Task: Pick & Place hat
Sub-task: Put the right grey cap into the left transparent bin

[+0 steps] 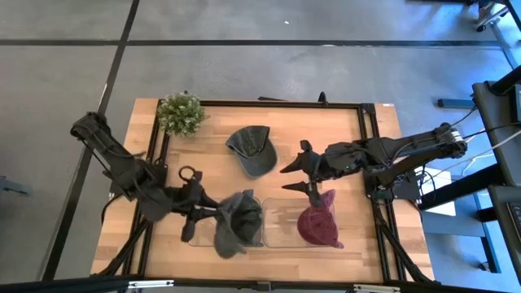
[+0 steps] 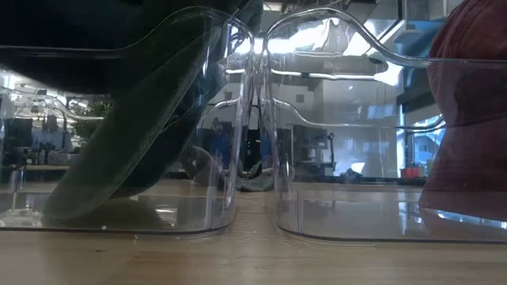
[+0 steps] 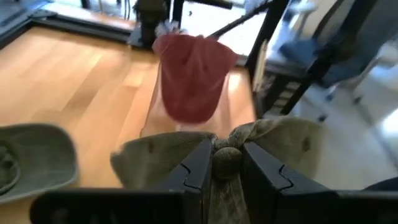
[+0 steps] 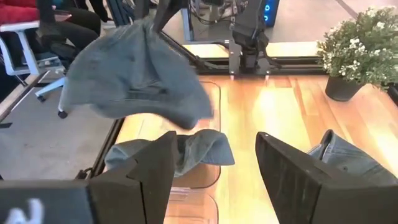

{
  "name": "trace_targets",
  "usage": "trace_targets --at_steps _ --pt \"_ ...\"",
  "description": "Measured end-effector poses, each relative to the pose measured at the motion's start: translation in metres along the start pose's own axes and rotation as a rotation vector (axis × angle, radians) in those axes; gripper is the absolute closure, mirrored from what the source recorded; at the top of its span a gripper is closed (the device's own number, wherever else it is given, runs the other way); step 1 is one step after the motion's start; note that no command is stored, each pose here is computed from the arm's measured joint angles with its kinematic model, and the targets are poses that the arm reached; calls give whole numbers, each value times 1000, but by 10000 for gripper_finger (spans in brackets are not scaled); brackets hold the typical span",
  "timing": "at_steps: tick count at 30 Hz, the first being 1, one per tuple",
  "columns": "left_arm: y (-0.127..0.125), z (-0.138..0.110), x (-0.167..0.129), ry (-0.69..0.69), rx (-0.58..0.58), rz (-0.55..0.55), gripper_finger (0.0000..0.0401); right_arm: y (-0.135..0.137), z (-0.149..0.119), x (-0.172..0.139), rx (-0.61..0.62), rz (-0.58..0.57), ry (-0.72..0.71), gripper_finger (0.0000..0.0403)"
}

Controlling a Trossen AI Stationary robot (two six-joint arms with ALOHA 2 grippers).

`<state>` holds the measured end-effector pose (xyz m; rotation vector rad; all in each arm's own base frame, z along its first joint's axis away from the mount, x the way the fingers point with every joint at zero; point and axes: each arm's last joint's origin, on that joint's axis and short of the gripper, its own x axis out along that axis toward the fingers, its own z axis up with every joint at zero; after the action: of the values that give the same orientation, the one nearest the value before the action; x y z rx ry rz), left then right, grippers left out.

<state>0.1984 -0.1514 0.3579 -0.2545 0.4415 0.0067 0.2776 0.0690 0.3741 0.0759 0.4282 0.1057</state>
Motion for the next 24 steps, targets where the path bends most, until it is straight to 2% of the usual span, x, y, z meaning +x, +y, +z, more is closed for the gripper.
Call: trace_targets --at_steps 6,9,24 --pt "1 -17 31 110 90 109 343 0 -3 9 2 -4 20 182" --pt "5 -19 40 156 117 106 343 0 -4 12 12 -6 28 182" --pt "33 -2 49 193 217 96 343 0 -4 11 23 -5 26 182"
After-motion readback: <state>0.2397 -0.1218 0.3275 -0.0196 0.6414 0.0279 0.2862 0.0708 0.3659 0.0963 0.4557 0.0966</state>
